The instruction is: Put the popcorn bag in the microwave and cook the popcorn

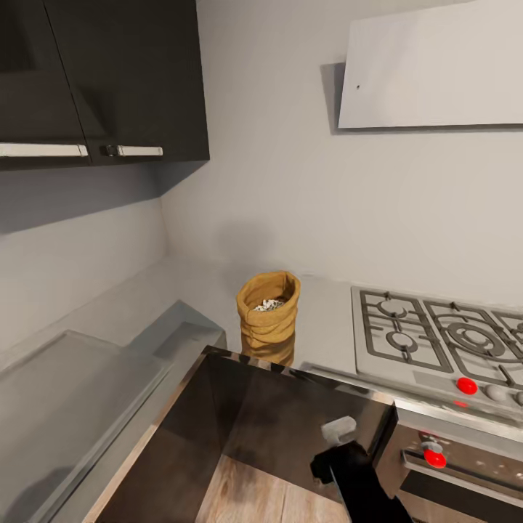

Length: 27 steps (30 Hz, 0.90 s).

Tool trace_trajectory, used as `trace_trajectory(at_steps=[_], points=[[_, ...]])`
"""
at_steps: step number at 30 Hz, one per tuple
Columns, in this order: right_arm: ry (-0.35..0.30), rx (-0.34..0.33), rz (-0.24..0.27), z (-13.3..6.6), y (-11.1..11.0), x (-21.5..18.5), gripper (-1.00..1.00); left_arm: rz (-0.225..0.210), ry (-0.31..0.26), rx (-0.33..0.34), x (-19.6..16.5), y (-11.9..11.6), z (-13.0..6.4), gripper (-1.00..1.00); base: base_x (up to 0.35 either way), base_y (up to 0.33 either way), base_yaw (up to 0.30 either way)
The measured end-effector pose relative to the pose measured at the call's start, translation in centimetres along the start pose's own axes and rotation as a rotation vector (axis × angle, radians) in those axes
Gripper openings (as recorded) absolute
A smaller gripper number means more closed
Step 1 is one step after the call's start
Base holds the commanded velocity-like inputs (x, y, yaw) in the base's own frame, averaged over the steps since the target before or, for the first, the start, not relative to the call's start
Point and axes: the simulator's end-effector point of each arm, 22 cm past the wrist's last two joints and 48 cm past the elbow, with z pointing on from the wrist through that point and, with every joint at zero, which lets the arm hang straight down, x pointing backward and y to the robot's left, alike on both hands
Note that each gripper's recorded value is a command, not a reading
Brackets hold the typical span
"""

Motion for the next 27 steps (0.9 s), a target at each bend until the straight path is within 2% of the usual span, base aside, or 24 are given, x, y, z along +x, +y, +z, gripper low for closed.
trace_trajectory(at_steps=[1,4,8,11,13,18,21,27], points=[[-0.035,0.001,0.003,-1.8,-0.1,-2.0,1.0,0.0,0.0,0.0,0.0,0.0,0.0,1.0,0.0,0.0,0.0],[-0.092,0.008,0.017,-4.8,-0.7,-4.7,1.0,0.0,0.0,0.0,0.0,0.0,0.0,1.0,0.0,0.0,0.0],[-0.18,0.012,-0.008,-6.8,-0.4,-8.5,1.0,0.0,0.0,-0.001,0.0,0.0,0.0,1.0,0.0,0.0,0.0],[-0.29,0.038,-0.005,-9.3,-2.1,-14.8,1.0,0.0,0.0,0.0,0.0,0.0,0.0,1.0,0.0,0.0,0.0],[-0.411,0.069,0.007,-12.9,-4.2,-21.6,1.0,0.0,0.0,0.0,0.0,0.0,0.0,1.0,0.0,0.0,0.0],[-0.585,0.123,0.022,-19.6,-7.7,-31.0,1.0,0.0,0.0,0.0,0.0,0.0,0.0,1.0,0.0,0.0,0.0],[-0.614,0.144,0.041,-21.4,-9.5,-34.3,1.0,0.0,0.0,0.0,0.0,0.0,0.0,1.0,0.0,0.0,0.0],[-0.594,0.144,0.09,-22.1,-11.7,-37.6,1.0,0.0,0.0,0.0,0.0,0.0,0.0,1.0,0.0,0.0,0.0]])
